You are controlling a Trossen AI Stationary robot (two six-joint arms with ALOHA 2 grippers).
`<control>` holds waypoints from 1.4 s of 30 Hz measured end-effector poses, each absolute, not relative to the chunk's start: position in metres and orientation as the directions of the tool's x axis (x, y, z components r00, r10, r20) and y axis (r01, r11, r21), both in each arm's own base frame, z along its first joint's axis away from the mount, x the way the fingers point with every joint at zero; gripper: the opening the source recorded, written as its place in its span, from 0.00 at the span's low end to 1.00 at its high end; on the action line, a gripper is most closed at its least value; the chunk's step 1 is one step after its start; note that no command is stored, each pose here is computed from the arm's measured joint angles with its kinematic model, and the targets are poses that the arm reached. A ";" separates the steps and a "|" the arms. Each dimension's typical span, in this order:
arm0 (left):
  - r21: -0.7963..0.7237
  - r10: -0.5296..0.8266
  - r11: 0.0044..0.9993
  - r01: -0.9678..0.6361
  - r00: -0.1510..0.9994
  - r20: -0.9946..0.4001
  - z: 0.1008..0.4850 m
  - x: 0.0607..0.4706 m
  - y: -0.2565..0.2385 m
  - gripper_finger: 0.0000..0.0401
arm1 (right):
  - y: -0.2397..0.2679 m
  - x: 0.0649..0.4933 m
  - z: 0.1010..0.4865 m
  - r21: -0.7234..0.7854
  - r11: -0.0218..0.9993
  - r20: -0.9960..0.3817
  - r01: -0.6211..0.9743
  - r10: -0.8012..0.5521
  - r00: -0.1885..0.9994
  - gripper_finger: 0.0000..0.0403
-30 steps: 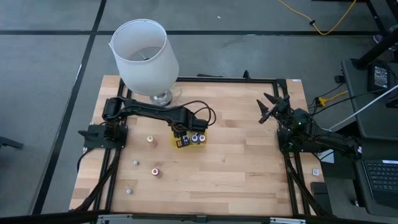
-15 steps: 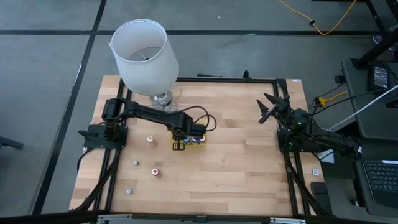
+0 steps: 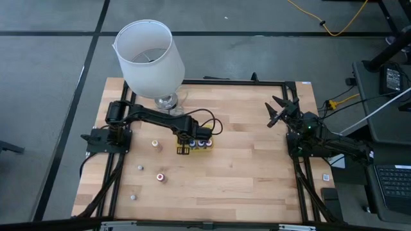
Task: Pick & Place food coloring
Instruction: Put the black food coloring bottle into the yellow bin
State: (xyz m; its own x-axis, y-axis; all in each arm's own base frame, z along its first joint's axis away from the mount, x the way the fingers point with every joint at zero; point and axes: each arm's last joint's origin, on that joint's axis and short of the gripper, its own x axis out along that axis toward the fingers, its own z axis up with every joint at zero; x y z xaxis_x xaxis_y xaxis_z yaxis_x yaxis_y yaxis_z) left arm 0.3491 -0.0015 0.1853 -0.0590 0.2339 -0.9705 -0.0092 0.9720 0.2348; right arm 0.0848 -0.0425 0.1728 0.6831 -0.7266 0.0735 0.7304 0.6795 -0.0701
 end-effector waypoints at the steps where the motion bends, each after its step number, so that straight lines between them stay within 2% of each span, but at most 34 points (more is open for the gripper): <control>1: 0.229 0.228 0.973 -0.010 -0.059 -0.972 0.185 0.349 -0.002 0.20 | -0.042 0.085 0.173 -0.070 0.679 0.074 0.730 -0.727 0.683 0.59; 13: 0.274 0.272 0.961 -0.022 -0.065 -0.960 0.186 0.348 0.000 0.35 | -0.042 0.085 0.173 -0.070 0.679 0.074 0.730 -0.727 0.683 0.59; 22: 0.240 0.237 0.970 -0.048 -0.055 -0.970 0.194 0.345 -0.001 0.44 | -0.042 0.085 0.173 -0.070 0.680 0.074 0.730 -0.727 0.683 0.59; 33: 0.215 0.238 0.919 -0.329 0.029 -0.971 0.243 0.320 -0.003 0.53 | -0.042 0.085 0.173 -0.070 0.679 0.074 0.731 -0.727 0.683 0.59; 38: 0.142 0.197 0.858 -0.494 0.061 -0.979 0.266 0.302 -0.016 0.60 | -0.042 0.085 0.173 -0.070 0.679 0.074 0.730 -0.727 0.683 0.59; 42: 0.082 0.147 0.823 -0.562 0.071 -0.987 0.283 0.284 -0.032 0.64 | -0.042 0.085 0.173 -0.070 0.679 0.074 0.730 -0.727 0.683 0.59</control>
